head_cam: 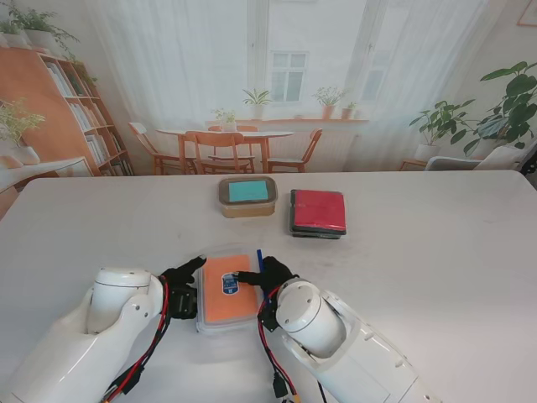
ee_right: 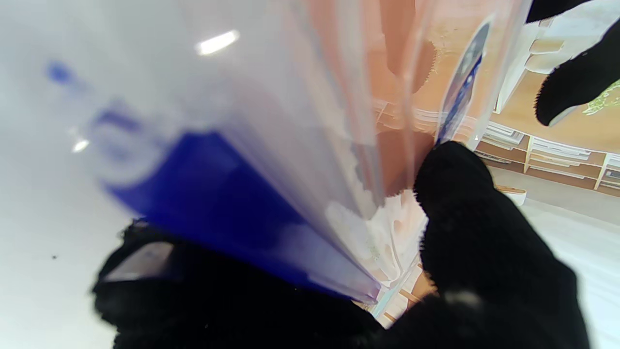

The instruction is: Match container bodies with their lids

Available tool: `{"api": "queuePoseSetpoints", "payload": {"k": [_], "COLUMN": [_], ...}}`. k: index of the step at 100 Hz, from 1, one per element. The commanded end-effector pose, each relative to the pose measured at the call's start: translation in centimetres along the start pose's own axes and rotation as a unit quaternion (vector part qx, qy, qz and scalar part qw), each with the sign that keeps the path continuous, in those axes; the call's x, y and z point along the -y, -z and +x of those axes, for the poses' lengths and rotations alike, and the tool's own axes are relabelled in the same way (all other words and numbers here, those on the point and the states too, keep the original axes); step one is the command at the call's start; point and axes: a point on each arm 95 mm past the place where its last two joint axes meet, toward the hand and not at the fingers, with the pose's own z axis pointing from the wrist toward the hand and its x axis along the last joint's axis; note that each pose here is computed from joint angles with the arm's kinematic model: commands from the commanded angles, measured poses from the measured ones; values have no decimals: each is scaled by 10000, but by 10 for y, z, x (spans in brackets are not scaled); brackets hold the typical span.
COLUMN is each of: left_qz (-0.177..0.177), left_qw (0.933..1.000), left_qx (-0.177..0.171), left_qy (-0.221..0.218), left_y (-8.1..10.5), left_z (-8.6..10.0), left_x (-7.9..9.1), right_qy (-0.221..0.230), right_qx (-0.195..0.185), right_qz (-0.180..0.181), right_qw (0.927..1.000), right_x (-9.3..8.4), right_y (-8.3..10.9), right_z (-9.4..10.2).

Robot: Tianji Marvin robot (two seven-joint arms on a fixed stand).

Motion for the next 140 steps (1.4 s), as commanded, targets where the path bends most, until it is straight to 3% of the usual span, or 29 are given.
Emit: {"api": "queuePoseSetpoints", "payload": {"k": [1, 108, 140], "left_qz": [38, -70, 10], "left_qw": [9980, 9974, 9973], "left_qx": [615, 586, 404], "left_qy": [-111, 419, 608], "left_y": [-12, -5, -4], "left_z": [-31, -32, -30], "left_x": [0, -7, -5], "right_qy": [2, 5, 2], "right_qx": [75, 61, 59], "right_qz": [116, 134, 160], "right_qw": [9999, 9999, 9999], "right_x": [5, 8, 9], "right_y": [-1, 0, -1], "right_z": [-5, -4, -4]}}
